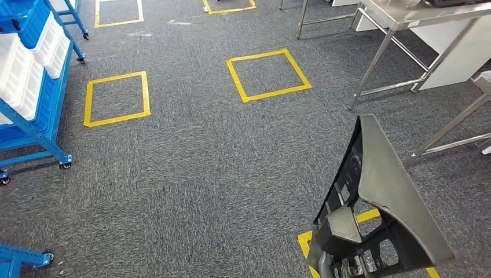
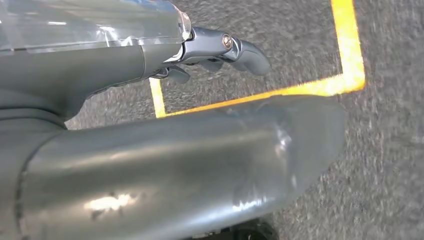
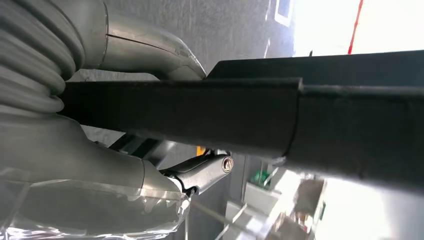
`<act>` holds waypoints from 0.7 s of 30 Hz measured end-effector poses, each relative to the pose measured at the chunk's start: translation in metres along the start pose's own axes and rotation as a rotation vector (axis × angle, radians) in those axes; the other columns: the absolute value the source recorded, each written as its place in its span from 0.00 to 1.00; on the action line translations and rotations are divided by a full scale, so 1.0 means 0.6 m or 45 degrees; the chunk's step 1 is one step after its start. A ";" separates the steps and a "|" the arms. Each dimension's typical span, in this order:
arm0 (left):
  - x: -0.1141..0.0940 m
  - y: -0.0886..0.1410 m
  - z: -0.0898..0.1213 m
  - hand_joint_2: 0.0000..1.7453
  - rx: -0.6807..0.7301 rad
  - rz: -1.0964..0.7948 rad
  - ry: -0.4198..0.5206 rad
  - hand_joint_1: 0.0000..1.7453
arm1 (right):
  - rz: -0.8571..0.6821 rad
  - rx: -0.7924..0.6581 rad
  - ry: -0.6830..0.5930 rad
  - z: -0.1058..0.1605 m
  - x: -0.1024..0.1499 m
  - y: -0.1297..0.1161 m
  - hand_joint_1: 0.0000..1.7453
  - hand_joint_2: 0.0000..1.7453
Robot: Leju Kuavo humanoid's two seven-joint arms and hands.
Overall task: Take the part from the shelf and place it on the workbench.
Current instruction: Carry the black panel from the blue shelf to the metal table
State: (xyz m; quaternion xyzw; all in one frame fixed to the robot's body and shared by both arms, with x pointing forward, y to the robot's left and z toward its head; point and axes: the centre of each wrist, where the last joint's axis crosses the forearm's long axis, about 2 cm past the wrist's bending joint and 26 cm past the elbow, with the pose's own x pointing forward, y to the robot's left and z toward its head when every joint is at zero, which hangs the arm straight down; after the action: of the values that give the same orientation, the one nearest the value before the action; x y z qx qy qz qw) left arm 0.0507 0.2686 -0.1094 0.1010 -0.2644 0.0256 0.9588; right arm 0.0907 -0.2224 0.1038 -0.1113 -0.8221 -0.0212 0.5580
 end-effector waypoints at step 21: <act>-0.004 -0.004 0.003 0.00 -0.011 -0.078 0.006 0.00 | 0.037 0.005 -0.033 -0.007 0.008 -0.004 1.00 1.00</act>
State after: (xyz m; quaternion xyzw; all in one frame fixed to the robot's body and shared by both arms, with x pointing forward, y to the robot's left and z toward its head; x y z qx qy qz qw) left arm 0.0480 0.2657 -0.1095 0.1047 -0.2589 -0.0046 0.9602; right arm 0.0925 -0.2245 0.1101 -0.1224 -0.8275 -0.0102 0.5478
